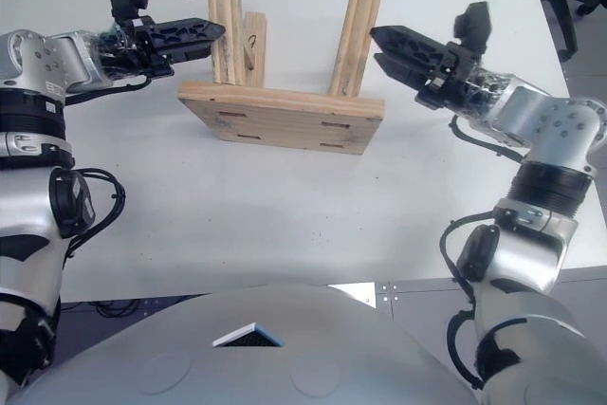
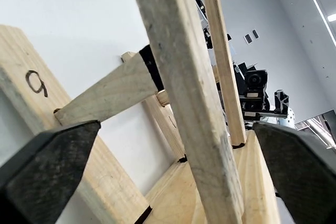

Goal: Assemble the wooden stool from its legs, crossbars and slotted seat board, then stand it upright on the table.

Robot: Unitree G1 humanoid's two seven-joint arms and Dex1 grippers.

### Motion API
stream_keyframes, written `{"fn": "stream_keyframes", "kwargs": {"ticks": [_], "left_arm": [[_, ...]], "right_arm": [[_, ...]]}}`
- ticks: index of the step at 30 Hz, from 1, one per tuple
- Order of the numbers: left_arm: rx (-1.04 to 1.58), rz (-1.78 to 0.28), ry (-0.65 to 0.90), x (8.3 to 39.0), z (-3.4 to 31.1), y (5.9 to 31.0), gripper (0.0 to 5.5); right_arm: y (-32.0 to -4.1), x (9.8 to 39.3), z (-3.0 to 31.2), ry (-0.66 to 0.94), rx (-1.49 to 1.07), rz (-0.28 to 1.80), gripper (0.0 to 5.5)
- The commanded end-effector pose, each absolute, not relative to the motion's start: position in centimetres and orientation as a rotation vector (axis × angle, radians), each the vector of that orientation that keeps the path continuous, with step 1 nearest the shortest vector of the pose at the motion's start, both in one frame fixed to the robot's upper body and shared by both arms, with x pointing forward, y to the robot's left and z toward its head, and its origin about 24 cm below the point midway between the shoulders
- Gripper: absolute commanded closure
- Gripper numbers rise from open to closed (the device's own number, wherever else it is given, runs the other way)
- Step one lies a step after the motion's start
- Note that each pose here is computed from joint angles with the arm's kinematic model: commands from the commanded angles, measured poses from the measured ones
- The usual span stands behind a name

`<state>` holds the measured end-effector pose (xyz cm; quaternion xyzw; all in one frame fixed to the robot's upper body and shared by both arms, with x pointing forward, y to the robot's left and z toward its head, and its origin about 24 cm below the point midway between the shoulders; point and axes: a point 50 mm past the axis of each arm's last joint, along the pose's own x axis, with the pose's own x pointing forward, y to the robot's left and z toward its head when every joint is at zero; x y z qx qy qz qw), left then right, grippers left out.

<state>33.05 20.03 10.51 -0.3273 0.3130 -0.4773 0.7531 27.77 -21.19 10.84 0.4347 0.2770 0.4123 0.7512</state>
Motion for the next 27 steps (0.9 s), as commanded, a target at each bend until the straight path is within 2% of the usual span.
{"fn": "stream_keyframes", "kwargs": {"ticks": [1,3,10,22,27], "left_arm": [[-0.716,-1.068,0.681,33.5,11.6,19.6,0.55],[-0.721,-1.081,0.69,33.5,11.6,19.4,0.83],[-0.727,-1.095,0.719,33.3,11.3,19.0,1.76],[-0.736,-1.099,0.757,32.7,10.5,19.1,3.73],[-0.753,-1.107,0.77,32.5,10.3,18.9,4.12]], "right_arm": [[-20.0,28.4,11.1,0.665,0.964,0.923,0.1],[-19.6,28.5,11.0,0.685,0.968,0.924,0.1],[-18.9,28.9,11.2,0.703,0.986,0.932,1.14],[-18.0,29.1,10.7,0.718,1.02,0.923,3.29],[-18.0,29.2,10.7,0.715,1.029,0.921,4.05]]}}
